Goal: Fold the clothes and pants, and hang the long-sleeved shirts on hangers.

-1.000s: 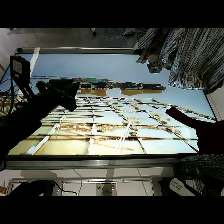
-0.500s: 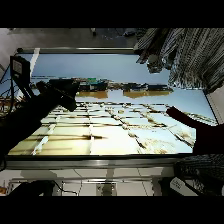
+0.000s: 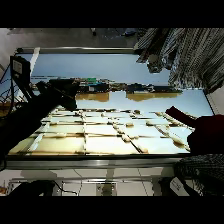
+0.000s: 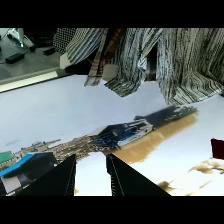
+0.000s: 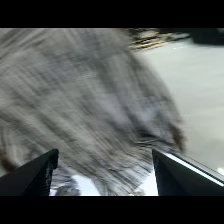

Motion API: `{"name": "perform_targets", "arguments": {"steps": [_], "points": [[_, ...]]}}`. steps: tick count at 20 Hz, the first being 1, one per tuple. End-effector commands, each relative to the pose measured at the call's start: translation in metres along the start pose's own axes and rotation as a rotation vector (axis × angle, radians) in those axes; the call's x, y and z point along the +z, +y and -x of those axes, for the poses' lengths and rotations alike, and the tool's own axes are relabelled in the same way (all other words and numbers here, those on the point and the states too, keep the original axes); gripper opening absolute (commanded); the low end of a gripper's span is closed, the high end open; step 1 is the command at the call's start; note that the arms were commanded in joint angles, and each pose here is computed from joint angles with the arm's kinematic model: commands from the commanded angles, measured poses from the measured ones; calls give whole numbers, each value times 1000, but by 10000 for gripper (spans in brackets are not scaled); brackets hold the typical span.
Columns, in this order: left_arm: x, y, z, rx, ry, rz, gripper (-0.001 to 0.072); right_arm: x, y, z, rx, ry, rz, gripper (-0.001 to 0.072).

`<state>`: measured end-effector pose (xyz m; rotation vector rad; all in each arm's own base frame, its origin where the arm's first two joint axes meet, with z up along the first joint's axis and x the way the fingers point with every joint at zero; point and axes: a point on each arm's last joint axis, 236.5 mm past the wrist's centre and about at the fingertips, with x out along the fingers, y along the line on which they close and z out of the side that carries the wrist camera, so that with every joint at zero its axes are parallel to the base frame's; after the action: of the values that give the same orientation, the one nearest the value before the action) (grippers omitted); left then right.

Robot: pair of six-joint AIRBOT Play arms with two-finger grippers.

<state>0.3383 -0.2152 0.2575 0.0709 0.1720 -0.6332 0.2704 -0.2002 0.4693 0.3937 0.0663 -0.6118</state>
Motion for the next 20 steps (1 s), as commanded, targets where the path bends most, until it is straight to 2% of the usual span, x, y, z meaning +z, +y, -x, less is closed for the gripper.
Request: {"name": "perform_targets", "arguments": {"steps": [1, 3, 20], "points": [[1, 1, 0, 4, -3, -4, 273, -17, 73, 24, 307, 66, 37, 690], [1, 1, 0, 4, -3, -4, 272, -27, 83, 23, 360, 105, 48, 690], [1, 1, 0, 4, -3, -3, 272, -27, 81, 16, 354, 107, 42, 690]]}}
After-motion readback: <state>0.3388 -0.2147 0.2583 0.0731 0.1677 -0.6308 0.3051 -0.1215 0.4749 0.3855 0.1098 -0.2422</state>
